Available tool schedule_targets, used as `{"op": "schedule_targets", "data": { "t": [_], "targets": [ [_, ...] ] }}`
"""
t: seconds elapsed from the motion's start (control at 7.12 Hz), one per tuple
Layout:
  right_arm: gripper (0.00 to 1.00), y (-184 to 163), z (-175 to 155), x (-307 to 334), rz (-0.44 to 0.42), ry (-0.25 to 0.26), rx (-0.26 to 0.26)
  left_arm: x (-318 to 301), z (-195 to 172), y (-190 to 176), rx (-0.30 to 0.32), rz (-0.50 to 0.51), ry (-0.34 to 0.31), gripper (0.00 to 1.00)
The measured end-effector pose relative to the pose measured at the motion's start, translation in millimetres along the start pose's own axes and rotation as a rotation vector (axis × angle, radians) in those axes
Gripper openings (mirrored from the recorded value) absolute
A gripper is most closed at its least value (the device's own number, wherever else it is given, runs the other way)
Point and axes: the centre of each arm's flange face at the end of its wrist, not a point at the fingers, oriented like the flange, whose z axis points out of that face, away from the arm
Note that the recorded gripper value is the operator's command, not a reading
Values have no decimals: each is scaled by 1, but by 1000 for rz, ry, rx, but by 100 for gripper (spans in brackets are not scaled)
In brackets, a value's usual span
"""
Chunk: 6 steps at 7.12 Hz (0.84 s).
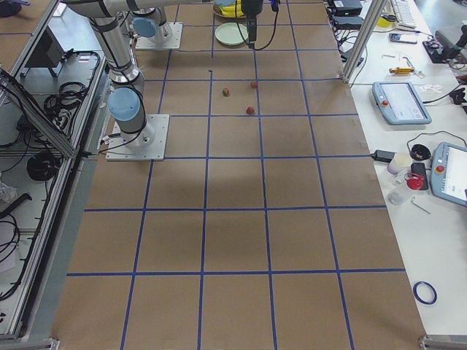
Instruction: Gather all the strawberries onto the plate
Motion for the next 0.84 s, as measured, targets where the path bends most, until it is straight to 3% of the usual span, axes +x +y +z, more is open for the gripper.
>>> {"op": "schedule_targets", "data": {
  "t": [0.28, 0.7, 0.84],
  "targets": [
    [100, -4, 9, 1, 1, 3, -17, 0, 0, 0, -1, 0, -2, 100],
    [100, -22, 54, 17, 23, 23, -84, -1, 0, 1, -3, -1, -3, 100],
    [100, -31, 77, 23, 32, 32, -85, -1, 1, 2, -4, -1, -3, 100]
  ]
}}
